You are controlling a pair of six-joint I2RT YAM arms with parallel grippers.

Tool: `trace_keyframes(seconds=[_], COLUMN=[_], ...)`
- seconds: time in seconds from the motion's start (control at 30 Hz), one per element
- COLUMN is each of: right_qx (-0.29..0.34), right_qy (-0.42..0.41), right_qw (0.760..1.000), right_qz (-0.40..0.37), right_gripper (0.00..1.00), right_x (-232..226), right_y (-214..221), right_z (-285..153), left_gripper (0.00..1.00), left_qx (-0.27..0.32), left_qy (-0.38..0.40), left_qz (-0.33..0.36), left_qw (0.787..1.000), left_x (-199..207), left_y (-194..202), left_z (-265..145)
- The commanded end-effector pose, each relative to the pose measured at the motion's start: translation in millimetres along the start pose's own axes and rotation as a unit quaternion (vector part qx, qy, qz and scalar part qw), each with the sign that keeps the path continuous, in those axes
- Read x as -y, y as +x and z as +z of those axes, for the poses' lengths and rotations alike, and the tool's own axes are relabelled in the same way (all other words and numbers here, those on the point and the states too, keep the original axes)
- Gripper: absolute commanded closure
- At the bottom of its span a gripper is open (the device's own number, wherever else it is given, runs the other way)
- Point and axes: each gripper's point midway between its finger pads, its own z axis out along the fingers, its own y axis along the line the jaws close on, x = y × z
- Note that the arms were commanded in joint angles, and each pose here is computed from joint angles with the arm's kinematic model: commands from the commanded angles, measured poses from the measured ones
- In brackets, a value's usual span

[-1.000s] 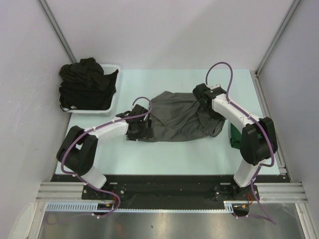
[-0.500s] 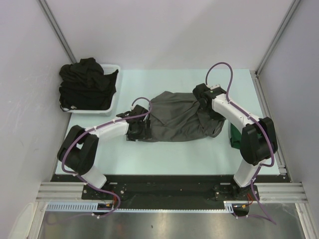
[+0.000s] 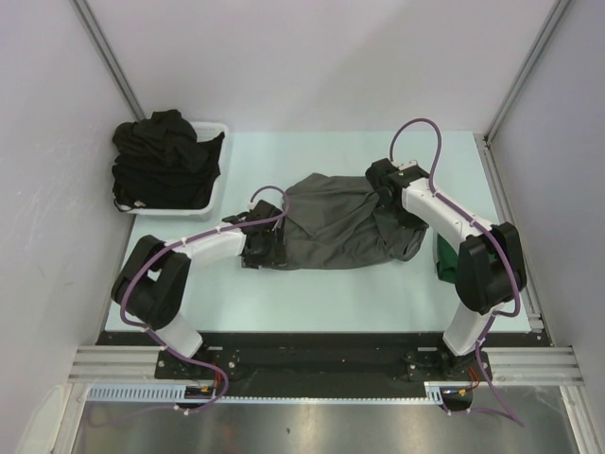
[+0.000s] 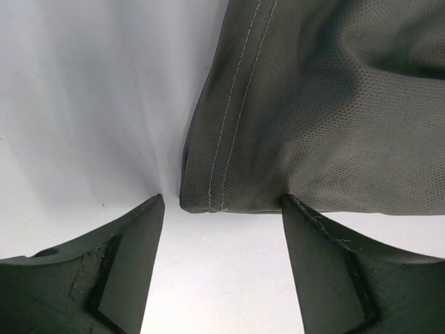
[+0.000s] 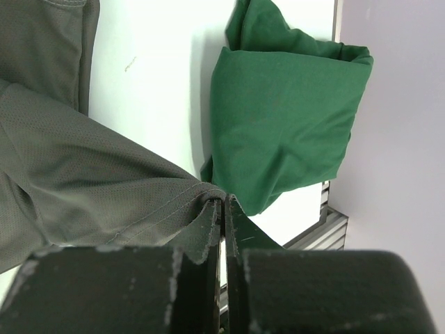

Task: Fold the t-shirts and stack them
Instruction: Flatten out the tshirt

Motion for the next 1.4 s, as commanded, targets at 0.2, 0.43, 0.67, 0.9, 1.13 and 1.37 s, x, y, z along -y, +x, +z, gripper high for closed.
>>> trace_keyframes(seconds=[0.2,0.43,0.67,0.9,1.13,1.37], right_qx=[0.011,0.012,0.012,-0.007,-0.052,-0.074], right_qy=[0.005,0.009,0.021,0.043,0.055,0.056], right_qw=[1.000,1.000,1.000,0.999,0.997,0.995], right_qz=[0.011,0.014,0.014,0.009,-0.018,-0.028], right_gripper=[1.00,1.00,1.00,1.00,0.92,0.75], right_x=[10,12,15,15,-3,-11], right_y=[-3,-3,-2,7,23,30], right_z=[-9,-9,-6,7,31,38], left_gripper=[0.32,0.41,0.56,0.81,0.91,0.94], left_qx=[-0.006,-0.007,-0.011,-0.016,-0.015,-0.013], left_qy=[0.009,0.010,0.011,0.010,0.012,0.006], left_qz=[0.000,0.002,0.002,0.010,0.018,0.025], left_qw=[1.000,1.000,1.000,1.000,1.000,1.000], left_x=[5,5,5,5,7,4], left_y=[3,4,6,7,2,1], left_z=[7,5,4,3,-1,-6])
